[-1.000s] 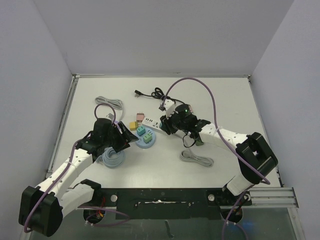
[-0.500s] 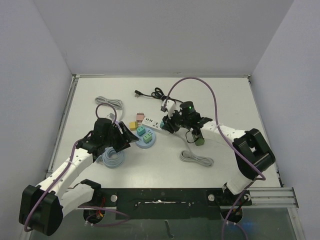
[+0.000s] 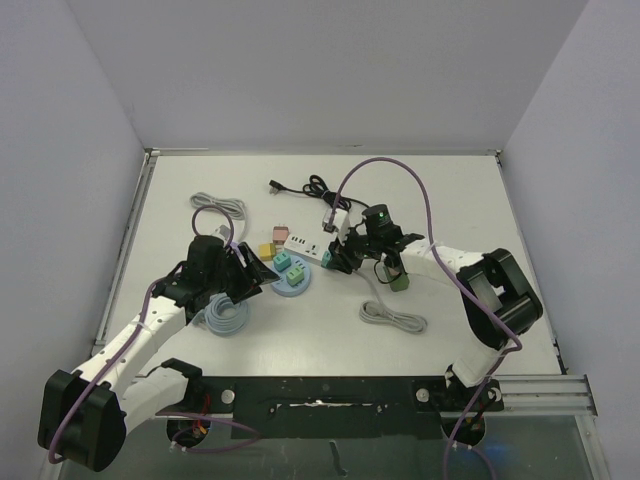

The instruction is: Insert the plug

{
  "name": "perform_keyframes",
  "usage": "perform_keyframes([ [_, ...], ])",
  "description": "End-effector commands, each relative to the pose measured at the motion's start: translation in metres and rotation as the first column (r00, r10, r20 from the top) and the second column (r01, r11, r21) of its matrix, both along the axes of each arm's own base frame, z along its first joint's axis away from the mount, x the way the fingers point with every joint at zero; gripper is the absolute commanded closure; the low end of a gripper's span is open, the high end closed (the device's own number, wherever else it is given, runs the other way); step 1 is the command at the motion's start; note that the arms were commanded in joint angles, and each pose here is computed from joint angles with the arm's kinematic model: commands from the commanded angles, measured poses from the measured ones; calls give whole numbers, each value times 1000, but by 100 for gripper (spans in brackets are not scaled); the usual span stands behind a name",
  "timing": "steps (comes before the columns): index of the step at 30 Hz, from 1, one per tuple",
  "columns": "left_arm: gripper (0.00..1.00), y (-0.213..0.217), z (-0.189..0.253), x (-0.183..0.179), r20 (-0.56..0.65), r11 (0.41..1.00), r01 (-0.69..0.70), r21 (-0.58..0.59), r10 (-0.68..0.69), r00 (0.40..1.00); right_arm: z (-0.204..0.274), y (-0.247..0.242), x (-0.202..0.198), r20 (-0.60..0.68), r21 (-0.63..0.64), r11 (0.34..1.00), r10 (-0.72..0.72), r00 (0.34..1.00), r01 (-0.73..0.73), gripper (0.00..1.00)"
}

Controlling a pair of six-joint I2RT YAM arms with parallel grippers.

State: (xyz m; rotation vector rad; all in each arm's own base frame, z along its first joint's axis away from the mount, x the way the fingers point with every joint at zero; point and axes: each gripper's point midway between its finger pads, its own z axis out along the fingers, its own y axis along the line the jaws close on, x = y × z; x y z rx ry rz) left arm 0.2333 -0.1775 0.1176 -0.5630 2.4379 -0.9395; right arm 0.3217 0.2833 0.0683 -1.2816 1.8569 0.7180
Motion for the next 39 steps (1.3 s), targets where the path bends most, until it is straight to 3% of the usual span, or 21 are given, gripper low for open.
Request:
perform_keyframes([
  [1,39,-6,26,15,97,999,18,-34,-14,995,13,5,17,87,8,1000,-3,996,2,100],
  [12,39,-5,28,16,104,999,14,-34,-11,994,81,14,13,180,165,985,14,983,-44,100],
  [39,39,-2,26,16,109,1000,6,-30,-3,994,-27,-7,24,48,-93,995,-23,999,27,100],
])
